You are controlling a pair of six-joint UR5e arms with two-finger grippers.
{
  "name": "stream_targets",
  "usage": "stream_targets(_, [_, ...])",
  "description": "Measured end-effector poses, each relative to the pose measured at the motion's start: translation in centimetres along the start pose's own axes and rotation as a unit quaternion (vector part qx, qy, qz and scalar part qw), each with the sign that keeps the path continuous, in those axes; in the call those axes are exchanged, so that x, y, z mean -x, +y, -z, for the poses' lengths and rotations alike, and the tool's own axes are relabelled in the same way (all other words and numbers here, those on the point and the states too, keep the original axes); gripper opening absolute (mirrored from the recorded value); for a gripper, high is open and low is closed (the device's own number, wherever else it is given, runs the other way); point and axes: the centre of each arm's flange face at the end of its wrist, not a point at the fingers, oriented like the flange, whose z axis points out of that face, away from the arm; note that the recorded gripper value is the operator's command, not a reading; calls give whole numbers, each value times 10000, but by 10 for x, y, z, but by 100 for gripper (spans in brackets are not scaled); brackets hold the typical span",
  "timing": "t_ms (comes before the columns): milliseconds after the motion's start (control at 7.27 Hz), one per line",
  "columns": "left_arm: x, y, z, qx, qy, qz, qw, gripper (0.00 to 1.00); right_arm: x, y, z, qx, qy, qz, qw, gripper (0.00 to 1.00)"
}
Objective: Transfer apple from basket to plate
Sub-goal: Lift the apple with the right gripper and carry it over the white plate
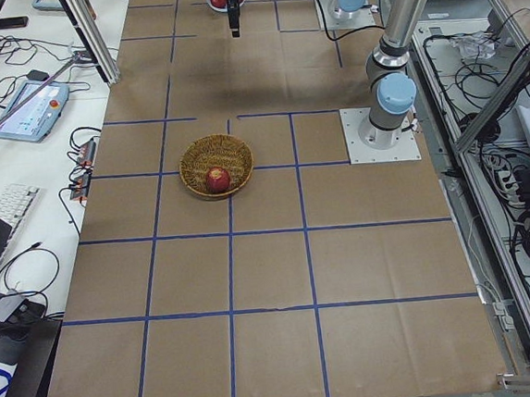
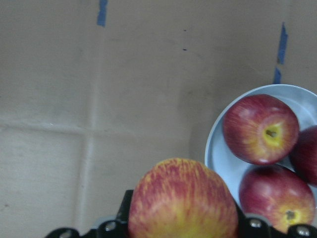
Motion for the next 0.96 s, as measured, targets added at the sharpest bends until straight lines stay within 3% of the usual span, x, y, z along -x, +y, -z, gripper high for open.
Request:
stream_targets(413, [0, -3, -3, 20, 3, 2, 10000, 99, -95, 10, -30, -165, 17, 460, 9988, 41])
stream_targets(963, [0, -3, -4, 27, -1, 3, 10000, 99, -128, 11, -65, -170, -148, 439, 9988, 42])
